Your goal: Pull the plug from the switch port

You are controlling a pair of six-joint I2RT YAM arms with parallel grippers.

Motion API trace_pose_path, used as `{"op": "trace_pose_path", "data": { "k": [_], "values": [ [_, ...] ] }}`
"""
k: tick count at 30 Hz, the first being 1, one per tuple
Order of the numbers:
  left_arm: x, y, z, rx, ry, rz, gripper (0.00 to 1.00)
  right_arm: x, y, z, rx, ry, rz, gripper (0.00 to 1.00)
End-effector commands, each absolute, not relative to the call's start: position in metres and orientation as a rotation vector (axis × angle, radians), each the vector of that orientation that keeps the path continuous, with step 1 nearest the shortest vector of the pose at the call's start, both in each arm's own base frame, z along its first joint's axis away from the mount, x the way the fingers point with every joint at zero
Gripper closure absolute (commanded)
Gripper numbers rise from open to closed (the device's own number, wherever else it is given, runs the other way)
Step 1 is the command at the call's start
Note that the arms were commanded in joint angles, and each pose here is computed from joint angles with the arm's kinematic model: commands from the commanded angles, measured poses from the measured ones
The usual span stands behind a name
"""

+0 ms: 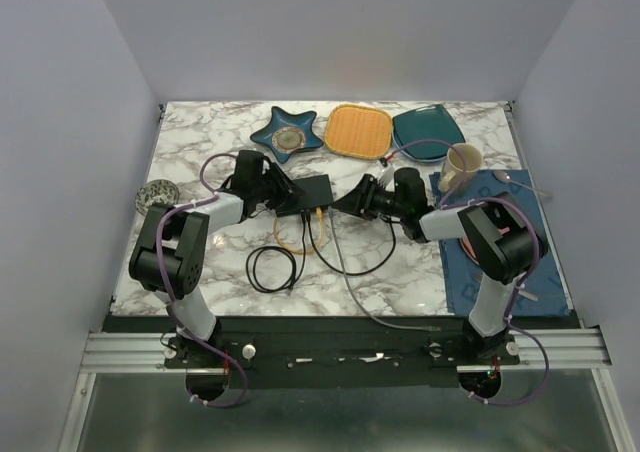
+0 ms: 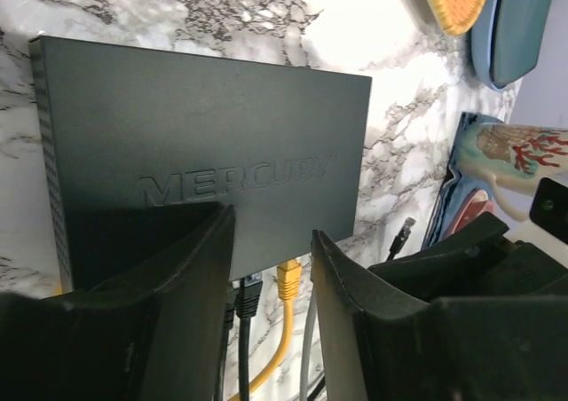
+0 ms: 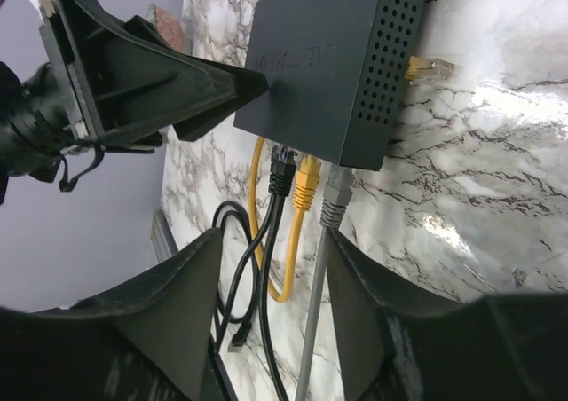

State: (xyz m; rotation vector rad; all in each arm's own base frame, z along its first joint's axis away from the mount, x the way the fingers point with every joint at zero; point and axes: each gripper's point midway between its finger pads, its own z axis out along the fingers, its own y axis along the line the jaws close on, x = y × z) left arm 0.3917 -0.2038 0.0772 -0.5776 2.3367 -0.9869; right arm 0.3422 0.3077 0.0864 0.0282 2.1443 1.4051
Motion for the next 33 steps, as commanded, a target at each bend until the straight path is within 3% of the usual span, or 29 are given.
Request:
{"op": "trace_pose_path", "data": {
  "k": [1,11,19,33],
  "values": [
    [0.392,-0.198,0.060,-0.611,2.378,-0.938,0.51,0.357,0.314,0.095,-0.015,2.118,1.392,0.46],
    [0.385,-0.193,0.039,-0.668,2.433,-0.903,0.52,0.365,0.305,0.055,0.036,2.303,1.232,0.55],
    [0.379,-0.186,0.025,-0.726,2.474,-0.851,0.52,0.361,0.298,0.034,0.063,2.394,1.159,0.48],
    [0.376,-0.185,0.021,-0.737,2.485,-0.843,0.52,0.369,0.313,0.034,0.074,2.379,1.267,0.47]
  ]
}}
